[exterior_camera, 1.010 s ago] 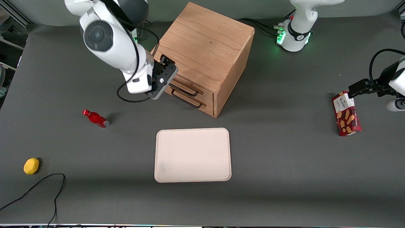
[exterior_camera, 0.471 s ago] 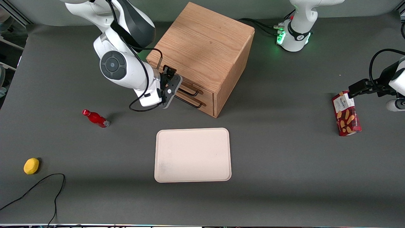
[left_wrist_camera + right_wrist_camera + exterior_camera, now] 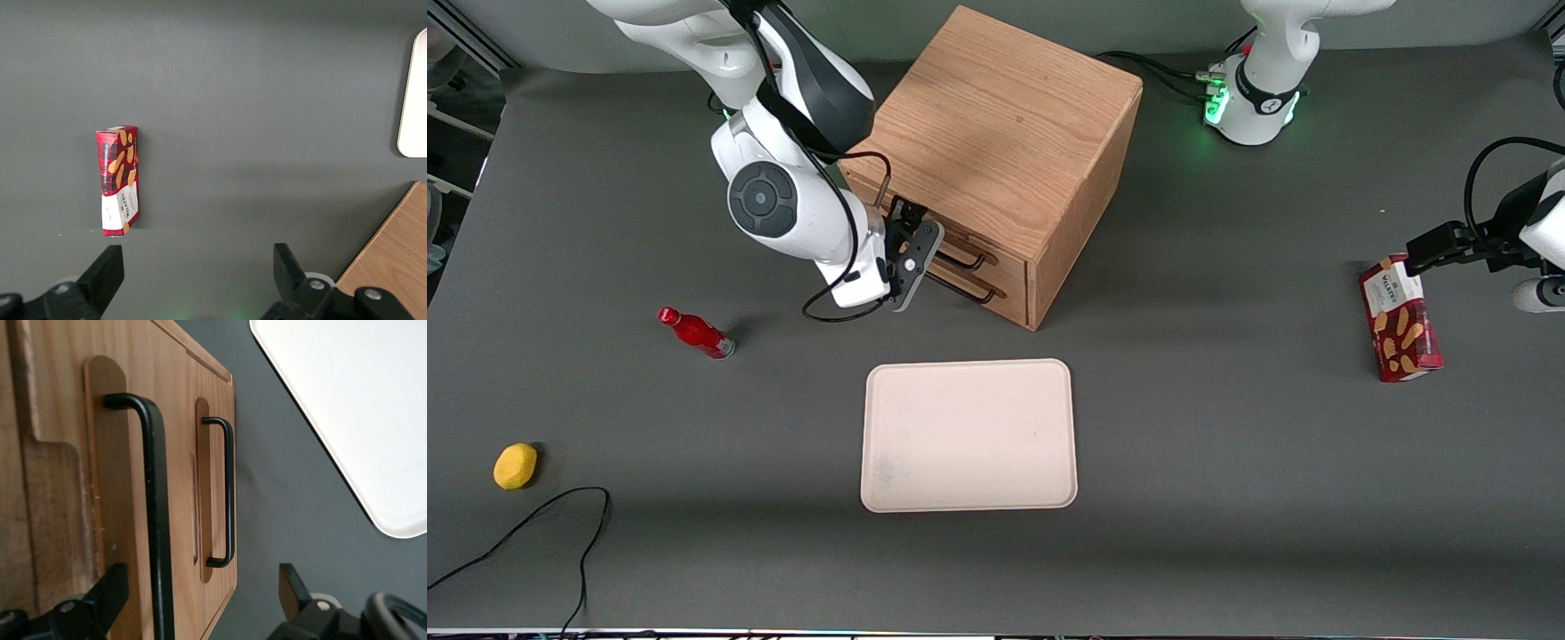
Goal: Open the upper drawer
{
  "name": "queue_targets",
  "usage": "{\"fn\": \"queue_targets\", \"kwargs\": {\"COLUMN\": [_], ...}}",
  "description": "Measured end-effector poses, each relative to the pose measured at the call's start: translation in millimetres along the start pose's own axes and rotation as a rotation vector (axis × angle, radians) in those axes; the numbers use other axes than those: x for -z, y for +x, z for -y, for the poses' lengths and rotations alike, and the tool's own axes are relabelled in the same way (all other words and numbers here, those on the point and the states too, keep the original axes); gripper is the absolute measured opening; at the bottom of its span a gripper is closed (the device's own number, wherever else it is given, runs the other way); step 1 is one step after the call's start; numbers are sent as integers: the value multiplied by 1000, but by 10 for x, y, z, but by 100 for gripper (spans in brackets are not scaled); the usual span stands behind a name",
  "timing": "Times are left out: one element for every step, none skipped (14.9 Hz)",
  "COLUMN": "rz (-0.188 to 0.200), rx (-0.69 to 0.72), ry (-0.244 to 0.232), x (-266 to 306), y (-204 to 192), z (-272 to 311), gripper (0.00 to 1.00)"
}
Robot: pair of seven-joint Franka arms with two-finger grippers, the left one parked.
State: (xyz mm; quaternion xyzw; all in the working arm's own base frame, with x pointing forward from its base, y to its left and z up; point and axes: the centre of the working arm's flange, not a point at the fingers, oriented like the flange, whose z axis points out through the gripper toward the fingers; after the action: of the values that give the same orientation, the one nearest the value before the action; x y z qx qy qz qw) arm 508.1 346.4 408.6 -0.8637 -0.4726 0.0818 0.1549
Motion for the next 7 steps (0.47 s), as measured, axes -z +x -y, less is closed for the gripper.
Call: {"fn": "queue_targets", "kwargs": {"rz": [-1, -2, -8, -10, -16, -17, -17], "rx": [0, 0, -1, 0, 1, 2, 2], "ry": [2, 3, 3, 4, 3, 2, 1], "x": [-31, -56, -77, -102, -128, -157, -185], "y": [6, 12, 22, 32, 48, 60, 68], "z": [-18, -34, -52, -67, -82, -98, -115], "gripper": [100, 100, 100, 100, 100, 100, 100]}}
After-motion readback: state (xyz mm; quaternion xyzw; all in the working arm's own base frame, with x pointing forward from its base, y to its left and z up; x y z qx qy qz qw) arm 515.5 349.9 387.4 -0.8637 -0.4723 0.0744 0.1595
